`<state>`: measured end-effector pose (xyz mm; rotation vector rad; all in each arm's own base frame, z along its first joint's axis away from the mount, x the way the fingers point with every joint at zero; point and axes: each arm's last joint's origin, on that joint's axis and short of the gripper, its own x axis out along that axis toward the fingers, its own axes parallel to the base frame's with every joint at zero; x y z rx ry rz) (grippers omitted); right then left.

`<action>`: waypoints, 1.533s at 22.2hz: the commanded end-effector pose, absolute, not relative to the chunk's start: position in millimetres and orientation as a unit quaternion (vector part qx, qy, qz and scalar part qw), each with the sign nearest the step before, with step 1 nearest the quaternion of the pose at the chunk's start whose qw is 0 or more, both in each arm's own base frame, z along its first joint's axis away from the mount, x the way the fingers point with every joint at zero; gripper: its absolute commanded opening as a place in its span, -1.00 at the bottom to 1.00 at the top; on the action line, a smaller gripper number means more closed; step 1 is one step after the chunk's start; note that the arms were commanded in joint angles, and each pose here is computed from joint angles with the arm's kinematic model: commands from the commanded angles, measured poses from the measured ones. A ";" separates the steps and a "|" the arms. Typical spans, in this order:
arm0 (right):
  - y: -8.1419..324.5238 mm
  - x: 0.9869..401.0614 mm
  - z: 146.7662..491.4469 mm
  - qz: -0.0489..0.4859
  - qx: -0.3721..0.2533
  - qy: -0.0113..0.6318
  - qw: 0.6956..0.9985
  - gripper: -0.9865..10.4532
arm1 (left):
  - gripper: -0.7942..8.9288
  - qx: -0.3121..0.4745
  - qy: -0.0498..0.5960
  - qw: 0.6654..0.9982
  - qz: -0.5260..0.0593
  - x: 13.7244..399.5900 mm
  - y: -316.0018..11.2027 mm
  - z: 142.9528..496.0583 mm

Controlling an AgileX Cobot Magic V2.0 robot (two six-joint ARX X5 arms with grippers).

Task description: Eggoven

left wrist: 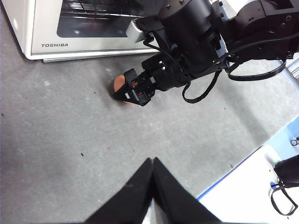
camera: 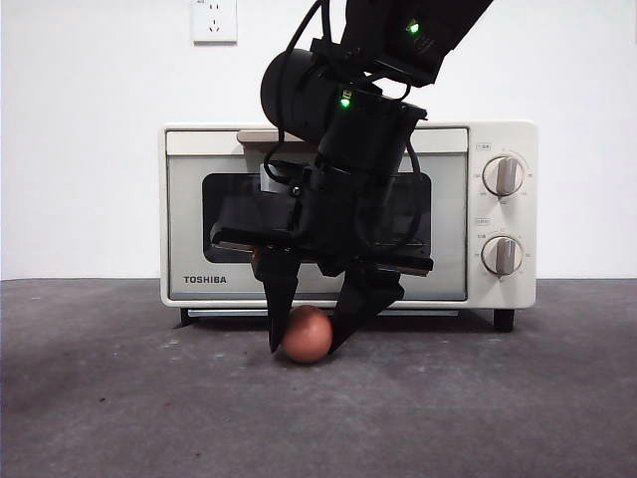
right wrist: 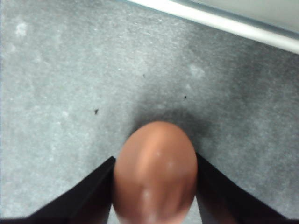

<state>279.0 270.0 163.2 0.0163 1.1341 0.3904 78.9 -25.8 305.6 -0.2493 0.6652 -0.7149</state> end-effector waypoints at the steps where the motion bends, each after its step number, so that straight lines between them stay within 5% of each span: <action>1: 274.7 280.0 158.3 0.181 0.004 0.539 0.823 -0.82 | -0.83 -0.111 0.302 0.879 -0.351 79.0 -26.1 313.0; 10: 275.1 270.4 171.7 0.208 -0.029 0.535 0.818 -0.82 | -0.83 -0.109 0.291 0.883 -0.352 81.1 -26.3 314.8; 17: 261.4 236.6 240.6 0.270 -0.072 0.489 0.827 -0.82 | -0.83 -0.112 0.288 0.884 -0.351 94.2 -27.6 315.8; 26: 185.9 162.4 359.0 0.303 -0.069 0.357 0.881 -0.82 | -0.83 -0.107 0.262 0.885 -0.370 144.5 -40.7 332.6; 34: 132.6 122.0 393.4 0.260 -0.062 0.295 0.917 -0.82 | -0.83 -0.081 0.254 0.884 -0.384 208.1 -80.3 350.9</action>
